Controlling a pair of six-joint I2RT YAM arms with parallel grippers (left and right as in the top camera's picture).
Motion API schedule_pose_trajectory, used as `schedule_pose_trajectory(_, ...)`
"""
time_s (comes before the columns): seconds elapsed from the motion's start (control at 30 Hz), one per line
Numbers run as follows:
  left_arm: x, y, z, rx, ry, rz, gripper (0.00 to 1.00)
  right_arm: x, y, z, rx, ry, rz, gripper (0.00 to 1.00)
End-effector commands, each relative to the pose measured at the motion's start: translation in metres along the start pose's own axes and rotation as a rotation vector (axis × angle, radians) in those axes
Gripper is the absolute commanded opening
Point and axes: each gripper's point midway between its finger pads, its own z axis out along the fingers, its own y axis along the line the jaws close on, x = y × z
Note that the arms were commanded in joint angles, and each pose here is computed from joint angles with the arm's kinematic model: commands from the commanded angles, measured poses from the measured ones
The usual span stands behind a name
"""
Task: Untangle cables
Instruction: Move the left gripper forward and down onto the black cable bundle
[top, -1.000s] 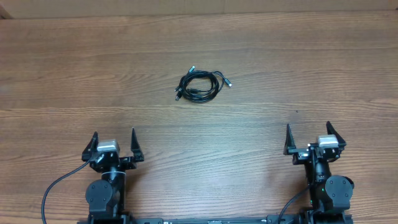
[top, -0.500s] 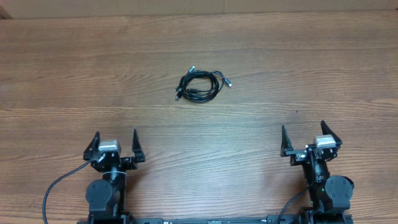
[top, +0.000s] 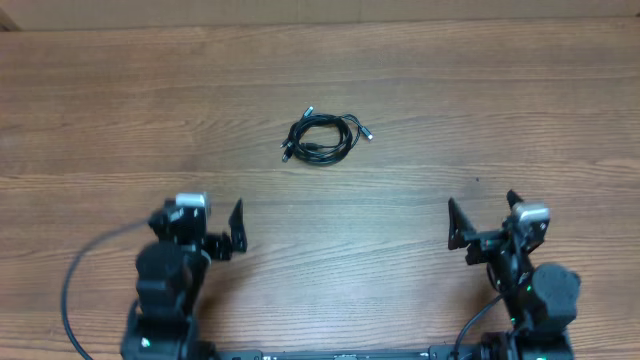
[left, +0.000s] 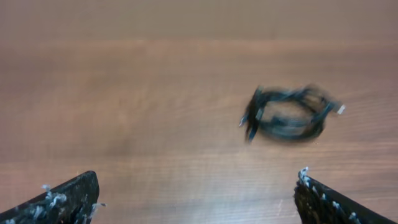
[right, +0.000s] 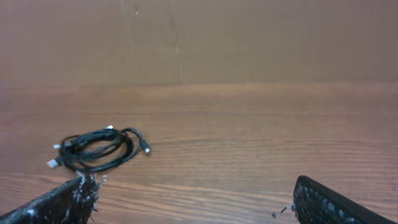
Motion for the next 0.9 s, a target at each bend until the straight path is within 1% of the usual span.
schedule_pose_trajectory(0.0, -0.056, -0.016, 0.003, 0.039, -0.022, 0.019, 1.00, -0.040, 0.006, -0.003, -0.007, 0.025, 0.059, 1.00)
schedule_pose_trajectory(0.03, -0.069, -0.022, 0.006, 0.057, -0.008, 0.025, 1.00, -0.049, 0.006, -0.002, -0.004, 0.057, 0.065, 1.00)
schedule_pose_trajectory(0.17, -0.101, -0.046, 0.017, 0.116, 0.048, 0.050, 1.00, -0.076, 0.008, -0.001, 0.006, 0.154, 0.082, 1.00)
schedule_pose_trajectory(0.3, -0.121, -0.076, 0.030, 0.181, 0.128, 0.094, 1.00, -0.098, 0.009, 0.001, 0.015, 0.238, 0.096, 1.00)
schedule_pose_trajectory(0.43, -0.133, -0.100, 0.040, 0.227, 0.194, 0.124, 1.00, -0.112, 0.010, 0.003, 0.021, 0.302, 0.100, 1.00)
schedule_pose_trajectory(0.57, -0.135, -0.106, 0.049, 0.224, 0.297, 0.119, 1.00, -0.121, 0.010, 0.004, 0.021, 0.310, 0.102, 1.00)
schedule_pose_trajectory(0.63, -0.132, -0.107, 0.054, 0.223, 0.332, 0.119, 1.00, -0.118, 0.011, 0.003, 0.018, 0.326, 0.106, 1.00)
schedule_pose_trajectory(0.73, -0.120, -0.109, 0.056, 0.235, 0.384, 0.114, 1.00, -0.114, 0.013, 0.002, 0.010, 0.341, 0.109, 1.00)
schedule_pose_trajectory(0.87, -0.109, -0.110, 0.070, 0.223, 0.420, 0.117, 1.00, -0.110, 0.013, 0.001, 0.012, 0.360, 0.114, 1.00)
